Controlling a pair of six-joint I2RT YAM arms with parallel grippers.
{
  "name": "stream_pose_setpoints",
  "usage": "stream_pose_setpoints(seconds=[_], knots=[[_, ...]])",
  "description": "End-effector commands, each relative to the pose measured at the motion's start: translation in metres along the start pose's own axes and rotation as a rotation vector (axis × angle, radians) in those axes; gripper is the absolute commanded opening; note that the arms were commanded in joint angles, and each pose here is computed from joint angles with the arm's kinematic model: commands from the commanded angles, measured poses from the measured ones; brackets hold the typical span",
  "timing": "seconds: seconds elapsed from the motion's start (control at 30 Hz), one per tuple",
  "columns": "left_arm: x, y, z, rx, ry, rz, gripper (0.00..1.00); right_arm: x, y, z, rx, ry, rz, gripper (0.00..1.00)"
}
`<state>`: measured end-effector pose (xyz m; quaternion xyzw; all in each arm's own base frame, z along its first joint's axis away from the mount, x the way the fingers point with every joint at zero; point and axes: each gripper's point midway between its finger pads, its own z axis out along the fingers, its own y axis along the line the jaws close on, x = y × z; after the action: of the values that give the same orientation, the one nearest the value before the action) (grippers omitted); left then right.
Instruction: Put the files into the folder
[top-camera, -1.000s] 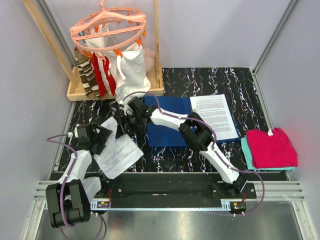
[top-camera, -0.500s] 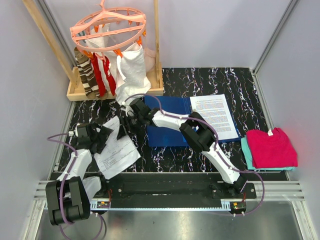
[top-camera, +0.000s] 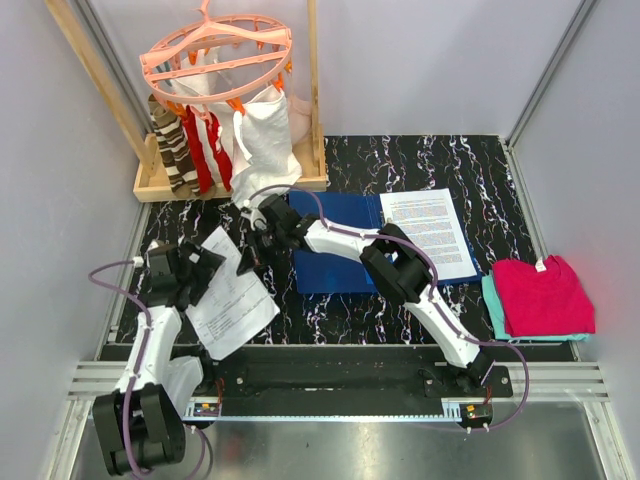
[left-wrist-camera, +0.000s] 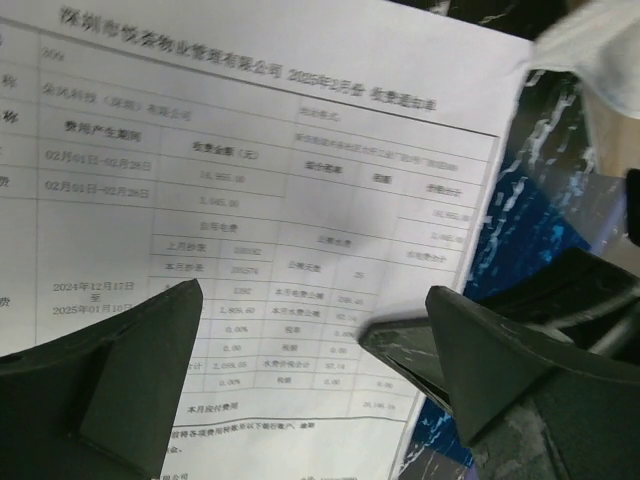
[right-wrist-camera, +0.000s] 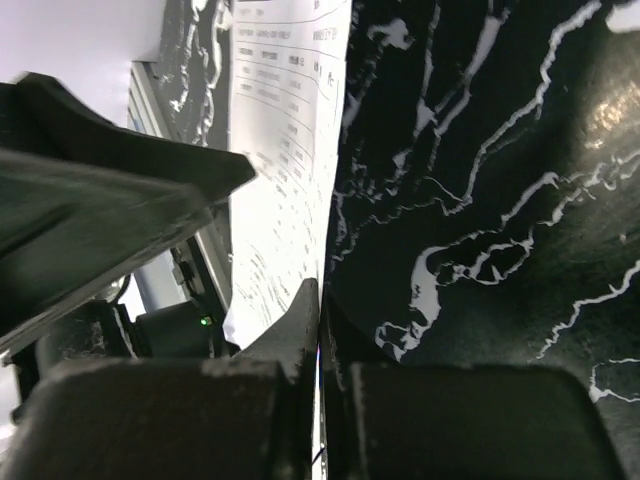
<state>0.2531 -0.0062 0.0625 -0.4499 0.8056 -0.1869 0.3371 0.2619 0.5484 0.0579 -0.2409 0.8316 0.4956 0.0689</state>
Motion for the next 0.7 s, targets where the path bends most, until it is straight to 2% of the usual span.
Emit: stream_pose_setpoints(seconds=[0.0,0.23,0.33,0.4,0.43,0.5,0.53,0.67], knots=[[-0.03,-0.05,-0.029,0.156,-0.078,0.133,0.99,-0.04,0.082,-0.031,-0.093,-0.113,-0.114,0.0],[-0.042,-0.102,-0.067,0.339,-0.096,0.255,0.99,-0.055,0.109,-0.064,-0.025,-0.185,-0.118,0.0],[-0.045,-0.123,-0.083,0.416,-0.091,0.299,0.99,-0.055,0.12,-0.094,0.007,-0.226,-0.12,0.0],[-0.045,-0.136,-0.093,0.455,-0.093,0.331,0.99,-0.046,0.098,-0.107,0.049,-0.218,-0.077,0.0],[-0.045,-0.14,-0.096,0.467,-0.092,0.34,0.99,-0.046,0.106,-0.125,0.041,-0.239,-0.084,0.0],[-0.042,-0.148,-0.1,0.49,-0.088,0.369,0.99,-0.035,0.073,-0.145,0.092,-0.234,-0.024,0.0],[-0.04,-0.15,-0.1,0.495,-0.083,0.379,0.99,-0.034,0.081,-0.168,0.088,-0.265,-0.035,0.0],[-0.02,-0.158,-0.092,0.513,-0.023,0.442,0.99,-0.012,0.054,-0.234,0.131,-0.324,-0.014,0.0]])
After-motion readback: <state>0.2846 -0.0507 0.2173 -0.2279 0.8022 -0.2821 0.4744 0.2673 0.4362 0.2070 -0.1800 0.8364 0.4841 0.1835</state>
